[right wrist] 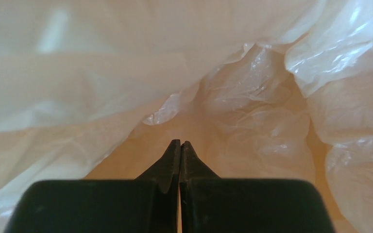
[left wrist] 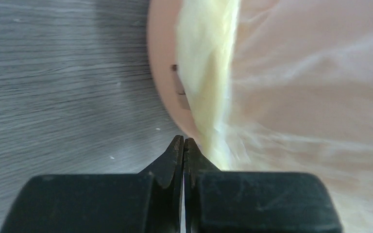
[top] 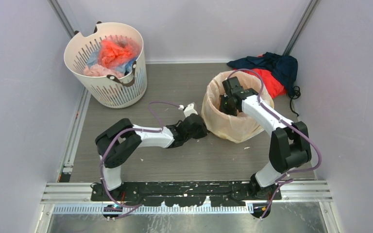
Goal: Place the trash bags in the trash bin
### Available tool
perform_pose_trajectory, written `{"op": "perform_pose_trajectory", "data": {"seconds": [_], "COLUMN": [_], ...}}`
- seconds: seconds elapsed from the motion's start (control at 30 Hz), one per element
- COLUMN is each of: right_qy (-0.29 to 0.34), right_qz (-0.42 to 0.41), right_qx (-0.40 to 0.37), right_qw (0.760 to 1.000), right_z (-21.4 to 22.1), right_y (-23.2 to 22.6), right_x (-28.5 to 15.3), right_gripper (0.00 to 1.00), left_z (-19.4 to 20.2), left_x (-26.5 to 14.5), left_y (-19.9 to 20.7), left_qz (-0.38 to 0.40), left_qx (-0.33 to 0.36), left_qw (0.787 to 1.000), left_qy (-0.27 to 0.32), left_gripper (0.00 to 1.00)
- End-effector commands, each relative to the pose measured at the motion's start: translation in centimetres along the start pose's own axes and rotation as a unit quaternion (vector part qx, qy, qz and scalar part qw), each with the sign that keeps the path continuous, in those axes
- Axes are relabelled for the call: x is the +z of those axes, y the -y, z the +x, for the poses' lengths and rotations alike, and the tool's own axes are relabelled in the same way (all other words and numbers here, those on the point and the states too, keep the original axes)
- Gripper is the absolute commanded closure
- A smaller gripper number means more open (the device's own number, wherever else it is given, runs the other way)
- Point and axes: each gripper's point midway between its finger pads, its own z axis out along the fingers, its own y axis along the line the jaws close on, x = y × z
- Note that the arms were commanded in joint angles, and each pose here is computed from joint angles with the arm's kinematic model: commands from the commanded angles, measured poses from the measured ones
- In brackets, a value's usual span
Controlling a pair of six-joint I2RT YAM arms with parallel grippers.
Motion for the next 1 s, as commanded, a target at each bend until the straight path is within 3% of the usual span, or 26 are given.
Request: {"op": "perform_pose_trajectory", "data": {"seconds": [0.0, 0.17, 0.4, 0.47, 0.53, 0.6, 0.77, 0.83, 0.9, 0.97], "right_qy": [0.015, 0.017, 0.075, 0.112, 0.148, 0.184, 0.22, 0.204, 0.182, 0.162], "right_qz": [-0.016, -0.015, 0.023, 0.036, 0.043, 0.04, -0.018, -0.085, -0.141, -0.154], "right_qx": [0.003, 0.001, -0.009, -0.016, -0.021, -0.029, -0.068, -0.104, -0.142, -0.173], "right_qw": [1.0, 1.0, 0.997, 0.993, 0.988, 0.982, 0.973, 0.97, 0.963, 0.959], "right_z": [-0.7, -0.8, -3.6, -5.1, -6.5, -7.6, -7.6, -6.2, -4.5, -3.0], "right_y": [-0.7, -0.6, 0.6, 0.9, 1.2, 1.1, -0.6, -2.8, -4.9, -6.1], "right_x": [0.4, 0.2, -4.2, -7.2, -10.3, -13.6, -20.0, -21.4, -22.3, -22.3], "right_gripper": [0.99, 0.99, 0.99, 0.82, 0.57, 0.45, 0.41, 0.42, 0.43, 0.41], "left_z": [-0.9, -1.1, -3.1, -3.5, -4.1, -4.8, -7.0, -7.7, -8.3, -8.7], "left_x": [1.1, 0.1, -5.9, -7.8, -9.6, -11.3, -14.8, -15.6, -16.0, -16.0], "left_y": [-0.2, -0.4, 1.5, 1.5, 1.5, 1.4, 1.3, 1.1, 0.9, 0.6], "left_qz": [-0.003, 0.0, 0.031, 0.031, 0.031, 0.028, 0.018, 0.012, 0.006, 0.0], "left_qx": [-0.009, -0.011, 0.007, 0.017, 0.025, 0.034, 0.056, 0.062, 0.068, 0.069], "left_qw": [0.999, 1.0, 0.999, 0.999, 0.999, 0.999, 0.997, 0.997, 0.996, 0.996], "left_qy": [0.031, 0.022, 0.011, 0.009, 0.012, 0.018, 0.042, 0.051, 0.057, 0.058], "left_gripper": [1.0, 1.0, 1.0, 0.97, 0.88, 0.77, 0.55, 0.47, 0.45, 0.4]}}
